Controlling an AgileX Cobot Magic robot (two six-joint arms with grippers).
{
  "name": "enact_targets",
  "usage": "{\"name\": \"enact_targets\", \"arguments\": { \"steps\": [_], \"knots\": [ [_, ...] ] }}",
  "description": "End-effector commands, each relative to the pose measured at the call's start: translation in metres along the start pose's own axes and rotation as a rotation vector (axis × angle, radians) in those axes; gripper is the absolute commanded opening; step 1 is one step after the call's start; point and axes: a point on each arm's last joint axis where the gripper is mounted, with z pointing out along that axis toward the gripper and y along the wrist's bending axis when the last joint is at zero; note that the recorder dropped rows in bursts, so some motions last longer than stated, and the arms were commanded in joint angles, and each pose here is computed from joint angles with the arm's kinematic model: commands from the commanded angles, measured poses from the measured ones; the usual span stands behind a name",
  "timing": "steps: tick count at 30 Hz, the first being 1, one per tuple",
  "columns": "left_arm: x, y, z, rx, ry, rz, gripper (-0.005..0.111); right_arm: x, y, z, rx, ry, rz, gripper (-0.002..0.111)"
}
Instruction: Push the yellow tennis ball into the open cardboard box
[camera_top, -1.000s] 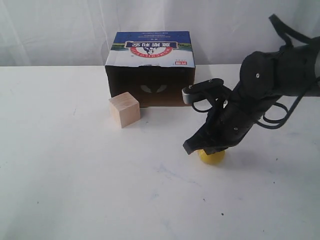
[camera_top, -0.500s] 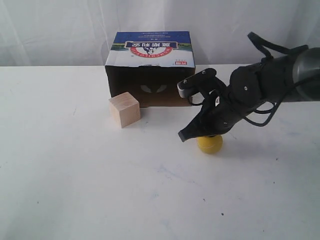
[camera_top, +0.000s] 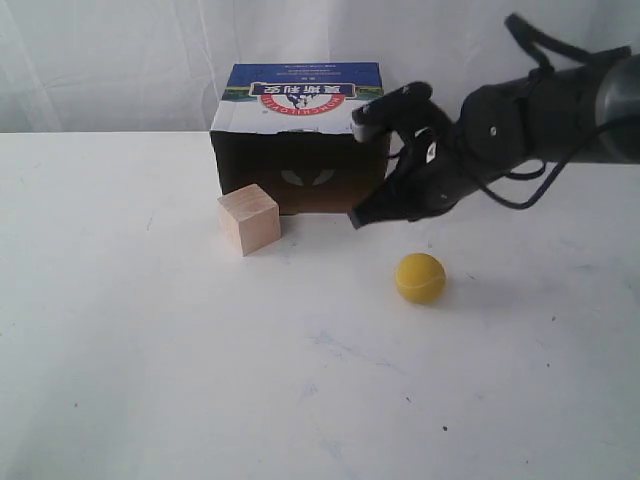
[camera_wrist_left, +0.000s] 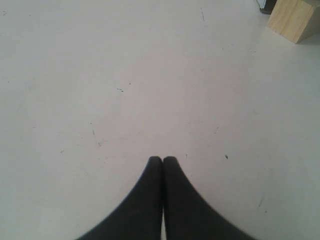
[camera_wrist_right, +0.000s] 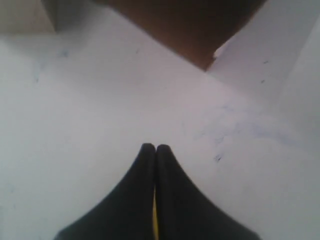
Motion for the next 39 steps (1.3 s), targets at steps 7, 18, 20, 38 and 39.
{"name": "enact_targets", "arguments": {
  "steps": [7,18,20,38,39],
  "knots": [
    [0.001,0.0,0.0,-0.001,0.001,-0.002,0.0,0.038,-0.06,-0.01,0.043,0.238,0.147,0.0],
    [0.001,0.0,0.0,-0.001,0.001,-0.002,0.0,0.059,-0.051,-0.004,-0.159,0.371,0.242,0.0],
    [0.001,0.0,0.0,-0.001,0.001,-0.002,0.0,0.063,-0.05,0.001,-0.167,0.39,0.251,0.0],
    [0.001,0.0,0.0,-0.001,0.001,-0.002,0.0,0.063,-0.041,0.016,-0.266,0.295,0.299,0.0],
    [0.001,0.0,0.0,-0.001,0.001,-0.002,0.0,0.061,-0.039,0.016,-0.284,0.279,0.304,0.0]
  ]
}}
